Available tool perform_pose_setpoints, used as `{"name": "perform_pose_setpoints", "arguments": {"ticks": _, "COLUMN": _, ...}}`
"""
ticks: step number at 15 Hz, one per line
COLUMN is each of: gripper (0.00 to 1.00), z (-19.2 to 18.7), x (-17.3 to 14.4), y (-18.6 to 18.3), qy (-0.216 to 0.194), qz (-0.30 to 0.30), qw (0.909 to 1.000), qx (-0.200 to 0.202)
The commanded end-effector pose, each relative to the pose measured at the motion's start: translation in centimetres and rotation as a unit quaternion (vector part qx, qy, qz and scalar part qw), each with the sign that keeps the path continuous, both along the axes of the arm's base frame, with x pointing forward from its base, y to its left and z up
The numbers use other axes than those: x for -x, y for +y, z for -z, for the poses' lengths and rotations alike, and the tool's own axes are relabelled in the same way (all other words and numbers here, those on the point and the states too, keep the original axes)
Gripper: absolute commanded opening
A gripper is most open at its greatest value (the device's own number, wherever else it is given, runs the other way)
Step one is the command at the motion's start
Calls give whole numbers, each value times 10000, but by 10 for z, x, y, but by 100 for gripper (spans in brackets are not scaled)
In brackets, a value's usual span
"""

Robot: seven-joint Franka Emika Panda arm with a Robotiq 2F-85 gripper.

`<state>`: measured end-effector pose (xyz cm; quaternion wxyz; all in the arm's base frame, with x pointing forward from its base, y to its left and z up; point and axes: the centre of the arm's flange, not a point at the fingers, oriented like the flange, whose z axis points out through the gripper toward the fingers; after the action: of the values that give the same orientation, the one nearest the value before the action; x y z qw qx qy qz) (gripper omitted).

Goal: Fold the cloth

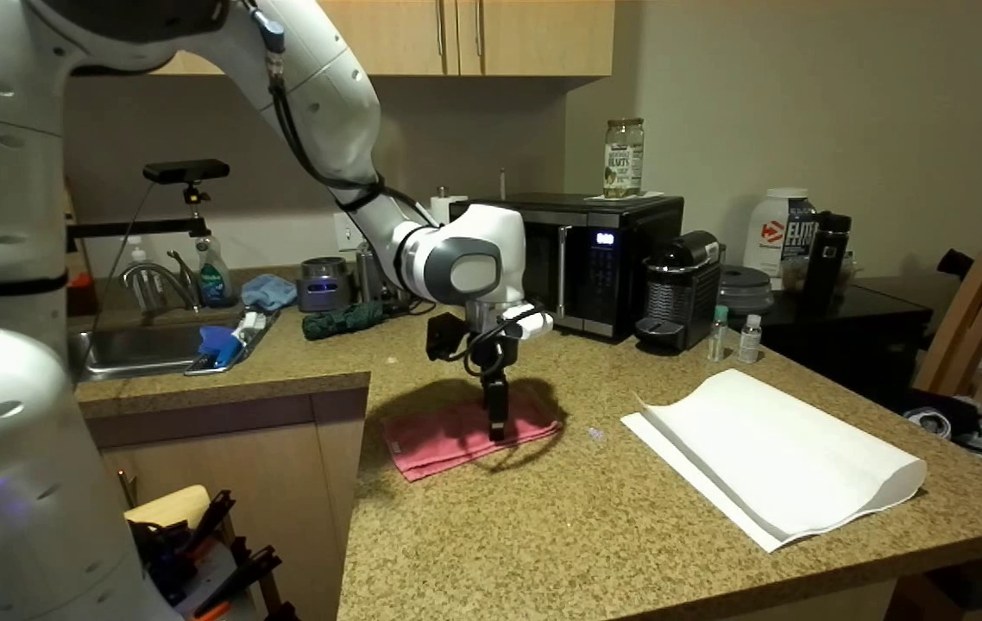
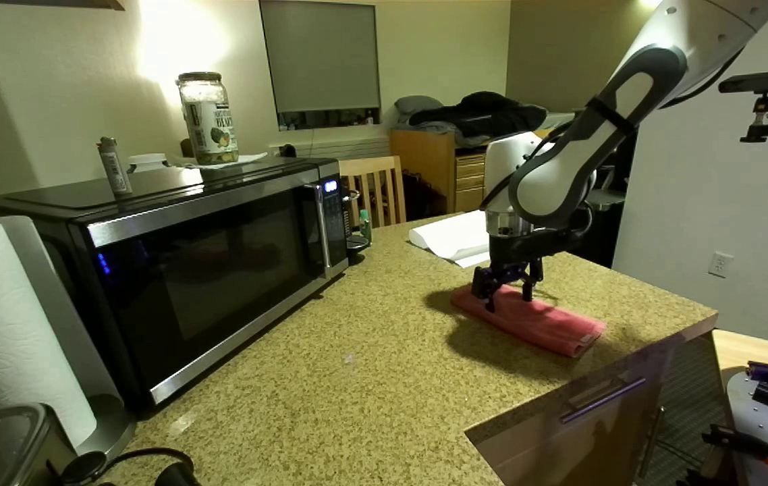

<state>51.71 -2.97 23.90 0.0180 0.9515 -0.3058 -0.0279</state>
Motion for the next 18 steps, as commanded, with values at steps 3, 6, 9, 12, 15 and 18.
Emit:
{"name": "perform_pose_setpoints", "arguments": {"ticks": 3, "gripper": 100, "z": 17, "x": -21, "y": 35, "qy": -46, "qz": -352, "qw": 9994, "qx": -57}}
{"name": "perform_pose_setpoints", "arguments": {"ticks": 6, "gripper": 100, "z": 17, "x": -34, "y": 50, "qy": -98, "qz": -519, "qw": 9986, "qx": -57}}
{"name": "perform_pose_setpoints", "arguments": {"ticks": 9, "gripper": 100, "z": 19, "x": -45, "y": 61, "qy": -148, "qz": -645, "qw": 9978, "qx": -68}}
{"name": "perform_pose_setpoints", "arguments": {"ticks": 12, "gripper": 100, "z": 23, "x": -55, "y": 69, "qy": -178, "qz": -739, "qw": 9971, "qx": -90}}
{"name": "perform_pose_setpoints", "arguments": {"ticks": 15, "gripper": 100, "z": 30, "x": -63, "y": 76, "qy": -168, "qz": -828, "qw": 9964, "qx": -110}}
{"name": "perform_pose_setpoints", "arguments": {"ticks": 18, "gripper": 100, "z": 35, "x": -70, "y": 82, "qy": -147, "qz": -909, "qw": 9957, "qx": -128}}
